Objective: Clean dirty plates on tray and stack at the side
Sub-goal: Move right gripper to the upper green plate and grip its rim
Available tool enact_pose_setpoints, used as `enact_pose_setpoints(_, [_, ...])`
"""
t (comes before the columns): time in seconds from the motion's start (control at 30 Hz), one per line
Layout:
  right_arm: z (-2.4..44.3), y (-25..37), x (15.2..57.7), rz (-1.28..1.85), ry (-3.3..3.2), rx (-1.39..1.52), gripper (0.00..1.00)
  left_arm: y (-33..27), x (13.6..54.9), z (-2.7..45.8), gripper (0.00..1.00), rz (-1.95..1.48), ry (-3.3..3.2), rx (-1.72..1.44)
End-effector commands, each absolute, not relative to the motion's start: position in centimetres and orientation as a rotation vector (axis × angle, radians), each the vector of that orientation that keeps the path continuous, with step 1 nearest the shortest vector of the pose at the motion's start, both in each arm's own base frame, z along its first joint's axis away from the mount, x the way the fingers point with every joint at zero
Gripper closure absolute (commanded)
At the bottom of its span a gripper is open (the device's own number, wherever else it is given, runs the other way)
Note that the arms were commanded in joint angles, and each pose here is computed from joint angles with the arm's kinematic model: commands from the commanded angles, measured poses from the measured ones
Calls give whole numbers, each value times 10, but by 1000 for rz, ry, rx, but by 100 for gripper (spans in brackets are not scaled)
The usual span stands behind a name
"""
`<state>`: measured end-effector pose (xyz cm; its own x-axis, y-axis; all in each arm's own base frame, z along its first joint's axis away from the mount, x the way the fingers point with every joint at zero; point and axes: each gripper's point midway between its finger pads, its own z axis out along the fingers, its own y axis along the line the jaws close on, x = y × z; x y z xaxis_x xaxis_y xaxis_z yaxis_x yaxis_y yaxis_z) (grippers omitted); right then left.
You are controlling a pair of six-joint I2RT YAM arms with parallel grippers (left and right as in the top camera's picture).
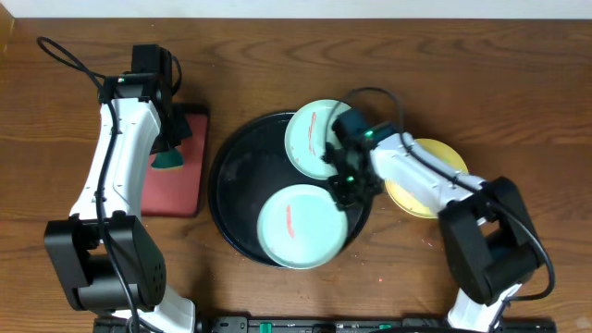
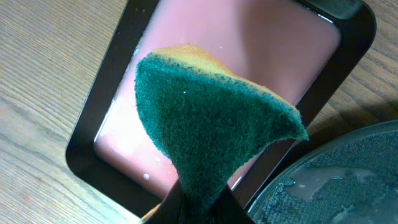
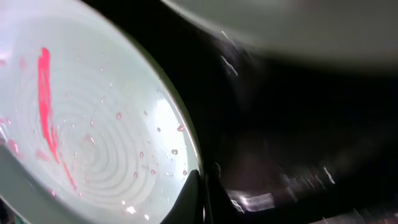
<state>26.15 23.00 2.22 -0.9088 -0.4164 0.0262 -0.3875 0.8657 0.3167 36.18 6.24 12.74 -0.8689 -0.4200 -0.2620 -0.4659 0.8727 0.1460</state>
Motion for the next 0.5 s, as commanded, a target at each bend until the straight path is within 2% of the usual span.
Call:
enact_pose_setpoints(0.0, [21,252,261,-478,-2994,565,99,65,366,139,93,295,2782,-697])
enact_pose_setpoints(0.33, [30,296,299,-597,-3207,469,97,60,367,138,93,258,2789,-694])
enact_pose_setpoints(0.47, [28,299,300,-587,-3223,478,74,60,366,138,93,258,2790,-694])
